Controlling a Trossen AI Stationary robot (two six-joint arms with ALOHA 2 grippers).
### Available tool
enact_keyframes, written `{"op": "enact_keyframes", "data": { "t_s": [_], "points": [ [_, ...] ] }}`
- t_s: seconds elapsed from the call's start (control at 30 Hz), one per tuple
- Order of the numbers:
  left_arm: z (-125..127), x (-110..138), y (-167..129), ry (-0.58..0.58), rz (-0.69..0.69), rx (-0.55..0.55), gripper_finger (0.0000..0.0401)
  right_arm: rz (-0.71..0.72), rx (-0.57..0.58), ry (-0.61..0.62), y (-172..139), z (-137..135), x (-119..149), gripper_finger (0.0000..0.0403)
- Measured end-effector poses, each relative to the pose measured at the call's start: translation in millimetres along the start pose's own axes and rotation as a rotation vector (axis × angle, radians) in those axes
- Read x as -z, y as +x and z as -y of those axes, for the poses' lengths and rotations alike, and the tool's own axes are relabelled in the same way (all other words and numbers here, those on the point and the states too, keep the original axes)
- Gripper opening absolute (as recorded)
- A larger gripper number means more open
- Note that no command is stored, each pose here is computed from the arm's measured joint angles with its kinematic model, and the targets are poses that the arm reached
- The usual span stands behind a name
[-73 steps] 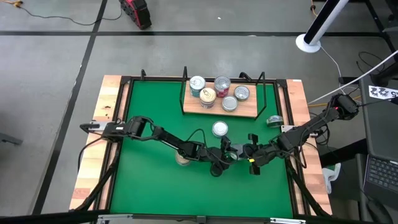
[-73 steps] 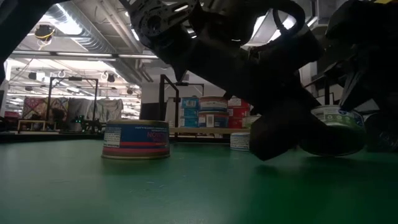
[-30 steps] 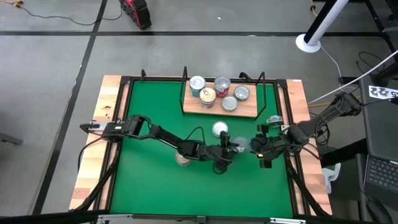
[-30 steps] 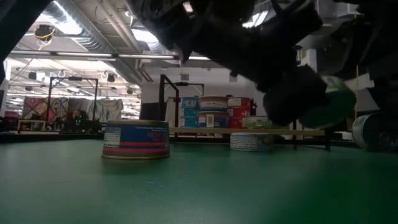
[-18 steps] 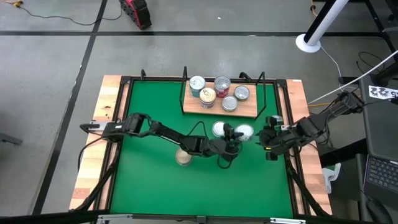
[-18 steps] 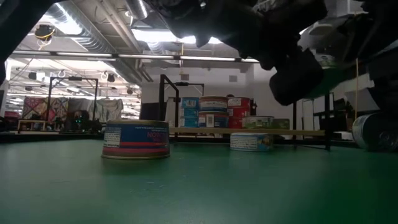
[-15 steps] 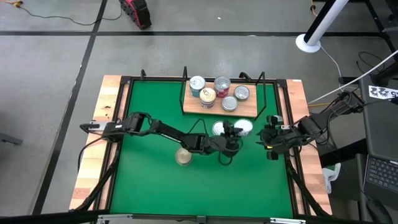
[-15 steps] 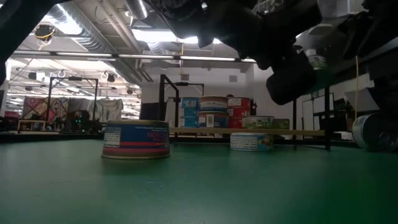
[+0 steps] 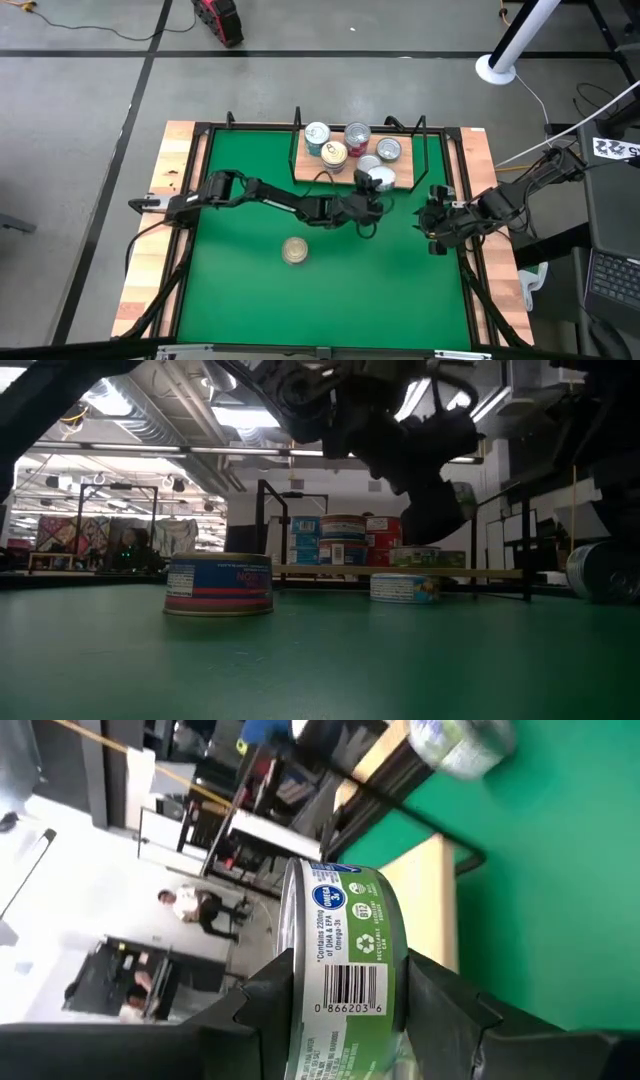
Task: Stack canned seafood by type on shelf
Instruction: Stack the green white tuna can on top of the green white tuna can on the shelf
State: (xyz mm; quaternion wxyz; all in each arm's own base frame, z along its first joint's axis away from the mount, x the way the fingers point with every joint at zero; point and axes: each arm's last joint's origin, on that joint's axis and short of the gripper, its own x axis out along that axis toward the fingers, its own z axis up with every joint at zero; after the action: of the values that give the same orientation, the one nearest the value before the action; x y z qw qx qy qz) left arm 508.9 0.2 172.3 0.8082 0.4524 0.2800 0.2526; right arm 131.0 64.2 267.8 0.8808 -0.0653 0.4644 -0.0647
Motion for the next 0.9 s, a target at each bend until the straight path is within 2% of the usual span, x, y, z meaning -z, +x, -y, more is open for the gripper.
{"op": "enact_keyframes", "data": {
  "t_s": [0.37,0.53,0.9],
  "points": [
    [-19,33,30,-0.016,-0.106,-0.011,0.0155,-0.007,0.005,-0.003,4,-1,3,0.0161],
    [-23,40,36,-0.055,-0.124,-0.017,0.0155,-0.007,0.006,-0.003,4,-1,3,0.0161],
    [-19,48,37,-0.009,-0.161,0.050,0.0155,-0.008,0.006,-0.002,4,-1,3,0.0161]
  ]
}}
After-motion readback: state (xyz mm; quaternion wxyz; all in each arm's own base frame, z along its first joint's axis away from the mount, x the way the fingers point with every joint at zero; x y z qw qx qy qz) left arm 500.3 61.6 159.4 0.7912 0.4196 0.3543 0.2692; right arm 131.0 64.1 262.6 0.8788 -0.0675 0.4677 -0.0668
